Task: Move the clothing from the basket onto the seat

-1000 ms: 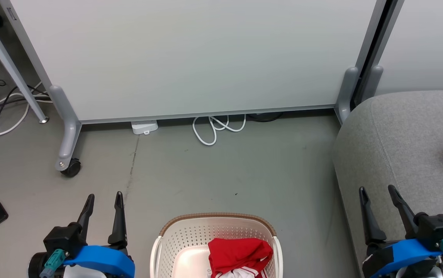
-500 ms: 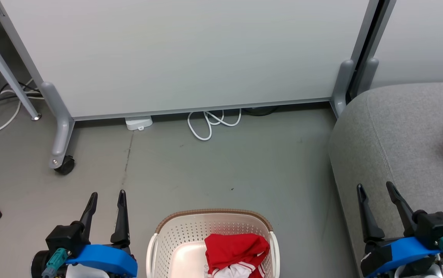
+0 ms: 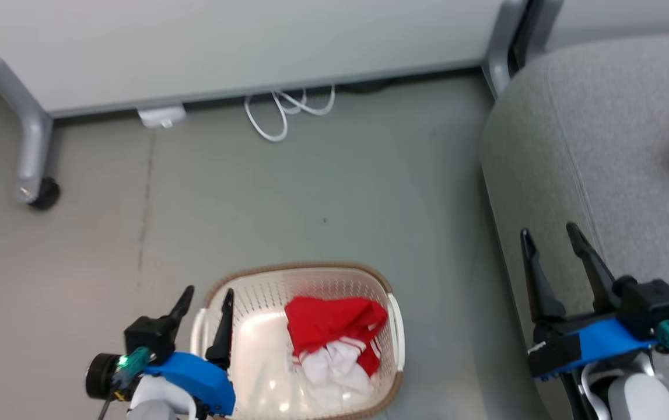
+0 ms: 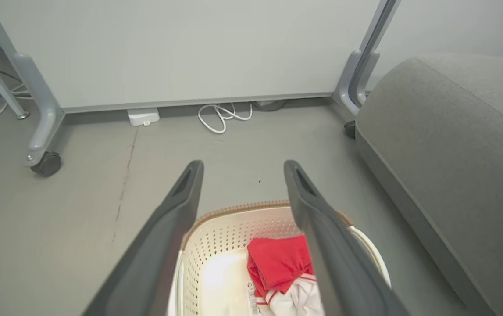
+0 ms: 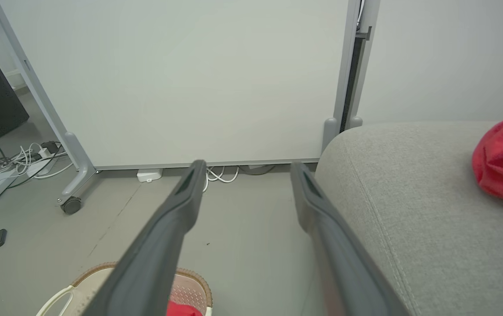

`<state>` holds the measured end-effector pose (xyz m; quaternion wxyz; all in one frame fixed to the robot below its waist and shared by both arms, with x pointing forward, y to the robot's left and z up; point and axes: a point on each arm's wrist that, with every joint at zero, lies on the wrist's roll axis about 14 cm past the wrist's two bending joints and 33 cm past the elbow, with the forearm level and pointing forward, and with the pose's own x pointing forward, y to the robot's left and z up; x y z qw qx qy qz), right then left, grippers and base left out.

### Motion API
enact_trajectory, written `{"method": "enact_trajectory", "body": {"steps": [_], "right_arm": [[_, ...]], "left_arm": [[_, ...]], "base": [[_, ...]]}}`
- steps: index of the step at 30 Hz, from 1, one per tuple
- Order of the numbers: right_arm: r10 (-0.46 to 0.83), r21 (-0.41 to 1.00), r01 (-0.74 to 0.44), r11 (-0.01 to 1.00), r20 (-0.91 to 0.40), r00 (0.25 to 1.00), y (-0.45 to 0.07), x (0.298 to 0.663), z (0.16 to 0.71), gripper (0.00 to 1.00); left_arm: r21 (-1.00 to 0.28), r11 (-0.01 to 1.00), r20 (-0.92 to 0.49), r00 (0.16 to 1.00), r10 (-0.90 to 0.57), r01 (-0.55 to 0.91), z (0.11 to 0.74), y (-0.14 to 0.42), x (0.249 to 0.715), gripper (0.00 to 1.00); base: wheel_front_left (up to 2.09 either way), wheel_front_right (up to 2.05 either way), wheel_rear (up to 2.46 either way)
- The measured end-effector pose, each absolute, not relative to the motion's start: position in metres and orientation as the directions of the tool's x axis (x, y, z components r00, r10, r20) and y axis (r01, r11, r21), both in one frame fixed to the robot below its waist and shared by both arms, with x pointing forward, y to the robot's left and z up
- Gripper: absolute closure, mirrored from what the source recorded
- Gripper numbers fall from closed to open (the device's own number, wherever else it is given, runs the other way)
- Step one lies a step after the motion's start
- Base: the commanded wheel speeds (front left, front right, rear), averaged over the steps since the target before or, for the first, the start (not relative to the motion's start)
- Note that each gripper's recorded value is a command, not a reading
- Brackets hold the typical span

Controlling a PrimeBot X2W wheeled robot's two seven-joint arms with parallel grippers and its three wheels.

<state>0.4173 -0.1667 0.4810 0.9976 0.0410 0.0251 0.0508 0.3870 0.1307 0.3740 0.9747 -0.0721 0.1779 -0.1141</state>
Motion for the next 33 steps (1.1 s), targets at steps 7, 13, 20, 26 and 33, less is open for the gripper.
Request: {"method": "enact_trajectory", "body": {"steps": [7, 13, 20, 26, 33], "right_arm": [[0.081, 0.080, -0.073, 0.994, -0.104, 0.991, -0.176, 0.439, 0.450, 0.00], [0.040, 0.086, -0.026, 0.996, -0.172, 0.984, -0.191, 0.447, 0.413, 0.00], [0.038, 0.098, -0.012, 0.995, -0.262, 0.964, -0.193, 0.452, 0.364, 0.00], [0.000, 0.113, 0.039, 0.993, -0.323, 0.947, -0.206, 0.449, 0.328, 0.00], [-0.036, 0.123, 0.089, 0.988, -0.382, 0.923, -0.220, 0.444, 0.300, 0.00]], "left_arm": [[-0.177, 0.916, -0.528, 0.751, -0.397, 0.360, 0.302, 0.088, 0.394, 0.00], [-0.215, 0.860, -0.637, 0.601, -0.483, 0.463, 0.245, 0.058, 0.394, 0.00], [-0.219, 0.790, -0.741, 0.429, -0.517, 0.573, 0.178, 0.044, 0.394, 0.00], [-0.254, 0.752, -0.763, 0.353, -0.542, 0.608, 0.134, 0.031, 0.399, 0.00], [-0.297, 0.689, -0.790, 0.234, -0.566, 0.661, 0.085, 0.015, 0.389, 0.00]], "base": [[0.00, 0.00, 0.00], [0.00, 0.00, 0.00], [0.00, 0.00, 0.00], [0.00, 0.00, 0.00], [0.00, 0.00, 0.00]]}}
